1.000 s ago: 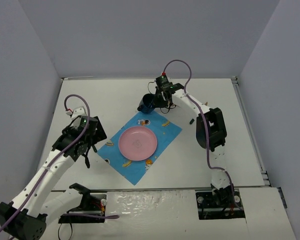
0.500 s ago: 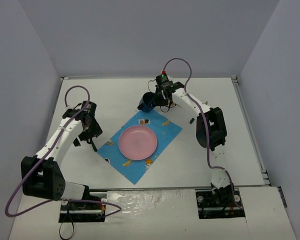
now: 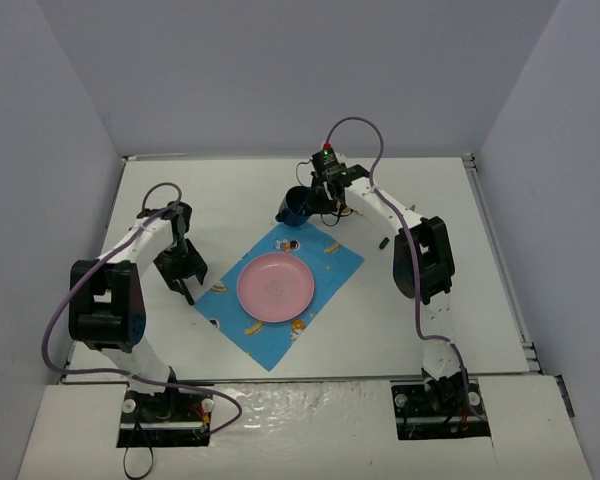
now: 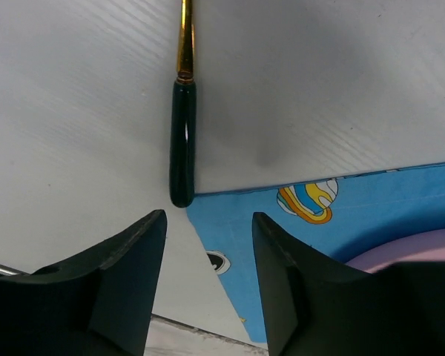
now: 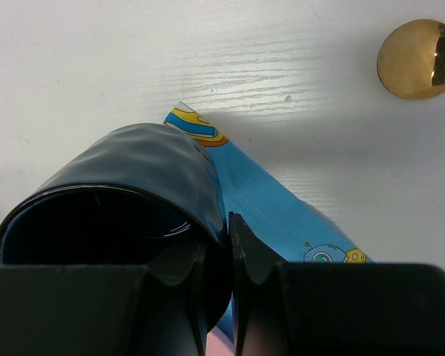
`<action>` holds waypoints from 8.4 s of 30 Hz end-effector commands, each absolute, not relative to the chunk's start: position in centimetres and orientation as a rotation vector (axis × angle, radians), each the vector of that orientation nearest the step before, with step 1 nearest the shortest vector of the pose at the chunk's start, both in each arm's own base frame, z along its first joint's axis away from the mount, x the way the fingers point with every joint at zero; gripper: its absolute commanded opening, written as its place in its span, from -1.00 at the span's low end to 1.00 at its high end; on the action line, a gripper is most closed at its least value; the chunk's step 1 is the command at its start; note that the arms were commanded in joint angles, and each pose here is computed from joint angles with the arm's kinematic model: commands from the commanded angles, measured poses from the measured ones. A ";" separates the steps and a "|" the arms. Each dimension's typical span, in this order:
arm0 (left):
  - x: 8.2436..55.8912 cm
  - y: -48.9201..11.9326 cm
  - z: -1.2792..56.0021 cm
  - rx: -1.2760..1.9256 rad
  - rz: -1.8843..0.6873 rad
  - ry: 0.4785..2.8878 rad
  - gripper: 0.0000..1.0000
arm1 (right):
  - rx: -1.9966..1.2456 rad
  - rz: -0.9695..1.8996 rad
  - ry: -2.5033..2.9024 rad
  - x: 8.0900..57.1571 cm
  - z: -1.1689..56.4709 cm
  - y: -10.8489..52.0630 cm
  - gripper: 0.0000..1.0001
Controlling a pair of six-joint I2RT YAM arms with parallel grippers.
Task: Set the dinner table for one person
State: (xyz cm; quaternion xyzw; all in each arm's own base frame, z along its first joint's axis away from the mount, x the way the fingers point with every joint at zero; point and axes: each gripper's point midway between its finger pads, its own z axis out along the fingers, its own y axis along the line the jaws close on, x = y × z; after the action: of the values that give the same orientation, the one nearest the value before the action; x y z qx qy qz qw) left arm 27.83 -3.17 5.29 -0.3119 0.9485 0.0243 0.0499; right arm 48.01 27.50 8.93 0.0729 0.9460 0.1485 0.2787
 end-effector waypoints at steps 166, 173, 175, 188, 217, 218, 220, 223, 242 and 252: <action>15.1 -20.9 4.4 -1.145 -0.433 2.831 -1.00 | 0.233 0.093 2.421 41.4 13.5 19.6 0.50; 14.4 -20.4 4.1 -1.197 -0.447 2.813 -1.00 | 0.226 0.083 2.441 41.5 12.5 19.5 0.49; 14.1 -20.1 4.2 -1.223 -0.458 2.792 -1.00 | 0.224 0.088 2.446 41.5 12.2 19.7 0.48; 14.0 -20.2 3.6 -1.228 -0.515 2.773 -1.00 | 0.219 0.119 2.435 41.8 12.9 20.1 0.46; 15.7 -14.7 10.7 -1.068 -0.275 2.567 0.65 | 0.234 0.050 2.427 41.2 12.4 18.7 0.43; 16.6 -13.8 12.6 -1.027 -0.239 2.507 0.65 | 0.246 0.036 2.429 40.9 12.3 18.0 0.39; 18.5 -12.1 16.7 -0.955 -0.185 2.383 0.65 | 0.301 0.051 2.453 40.3 11.2 16.5 0.23; 21.2 -11.0 22.3 -0.876 -0.185 2.217 0.65 | 0.473 0.175 2.517 39.2 8.2 13.9 0.14; 25.3 -7.9 22.7 -0.681 -0.144 2.063 0.58 | 0.738 0.171 2.520 40.9 4.5 8.2 0.06; 26.4 -8.8 21.7 -0.589 -0.093 2.128 0.58 | 0.763 0.101 2.511 43.4 3.2 7.6 0.13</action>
State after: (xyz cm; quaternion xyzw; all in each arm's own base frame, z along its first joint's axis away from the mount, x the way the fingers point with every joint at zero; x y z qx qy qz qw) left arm 24.56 -8.02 19.30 -0.2451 0.8739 -0.0180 0.4194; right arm 41.88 8.48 2.32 0.2677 0.9336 0.0520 0.2326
